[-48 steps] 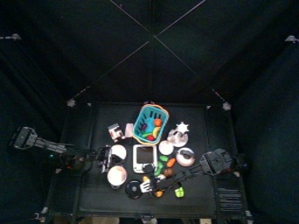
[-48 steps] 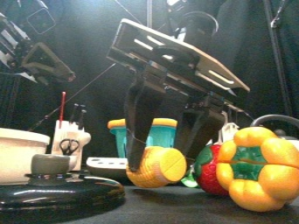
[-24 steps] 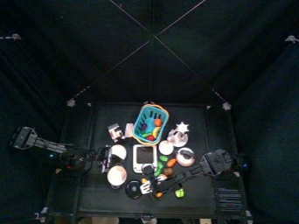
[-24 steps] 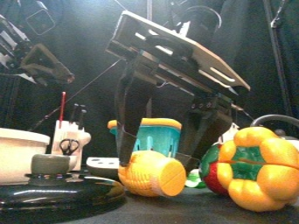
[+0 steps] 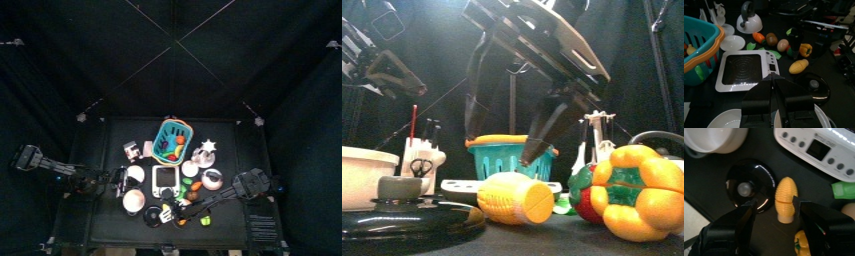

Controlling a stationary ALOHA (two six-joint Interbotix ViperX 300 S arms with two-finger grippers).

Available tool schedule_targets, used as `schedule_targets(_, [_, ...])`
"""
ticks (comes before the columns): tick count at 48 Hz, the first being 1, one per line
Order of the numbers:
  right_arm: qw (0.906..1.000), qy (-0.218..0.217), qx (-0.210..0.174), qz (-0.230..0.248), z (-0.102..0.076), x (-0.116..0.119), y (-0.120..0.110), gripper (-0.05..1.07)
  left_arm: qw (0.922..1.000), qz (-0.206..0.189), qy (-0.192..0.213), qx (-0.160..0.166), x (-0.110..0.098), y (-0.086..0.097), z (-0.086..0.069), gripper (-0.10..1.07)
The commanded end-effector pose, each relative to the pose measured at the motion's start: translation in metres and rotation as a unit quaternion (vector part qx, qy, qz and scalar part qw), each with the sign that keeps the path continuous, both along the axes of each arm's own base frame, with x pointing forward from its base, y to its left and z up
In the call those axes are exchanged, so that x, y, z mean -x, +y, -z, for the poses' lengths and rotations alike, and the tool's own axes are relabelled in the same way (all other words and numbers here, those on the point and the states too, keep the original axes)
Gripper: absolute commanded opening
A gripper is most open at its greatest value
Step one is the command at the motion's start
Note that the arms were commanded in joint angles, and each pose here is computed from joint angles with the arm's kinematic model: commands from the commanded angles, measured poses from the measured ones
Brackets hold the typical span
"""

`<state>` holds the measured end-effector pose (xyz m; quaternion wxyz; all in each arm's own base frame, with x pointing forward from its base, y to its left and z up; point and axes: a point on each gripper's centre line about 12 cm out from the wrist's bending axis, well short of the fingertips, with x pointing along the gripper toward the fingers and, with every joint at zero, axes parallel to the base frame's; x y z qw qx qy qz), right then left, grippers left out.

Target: Drop corn

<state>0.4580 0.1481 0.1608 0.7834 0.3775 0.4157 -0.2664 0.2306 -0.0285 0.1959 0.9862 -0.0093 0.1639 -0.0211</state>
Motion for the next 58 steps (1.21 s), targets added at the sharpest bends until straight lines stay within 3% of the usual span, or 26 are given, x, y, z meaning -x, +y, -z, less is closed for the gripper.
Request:
schedule_targets(1, [0.9988, -0.042, -0.008, -0.025, -0.024, -0.011, 0.007, 0.86, 1.0, -0.001, -0.008, 0.001, -0.003, 0.0, -0.004, 0.45])
schedule_targets(23, [0.9977, -0.049, -0.018, -0.043, -0.004, -0.026, 0.013, 0.34, 1.0, 0.0, -0.008, 0.001, -0.002, -0.001, -0.004, 0.45])
schedule_targets(43, [0.9974, -0.046, -0.028, -0.048, 0.022, -0.038, 0.019, 0.33, 1.0, -0.001, -0.006, 0.0, -0.001, 0.0, -0.002, 0.45])
schedule_targets(58, [0.9956, -0.072, -0.019, -0.057, 0.017, -0.059, 0.025, 0.33, 1.0, -0.001, -0.001, 0.0, 0.0, 0.0, 0.001, 0.45])
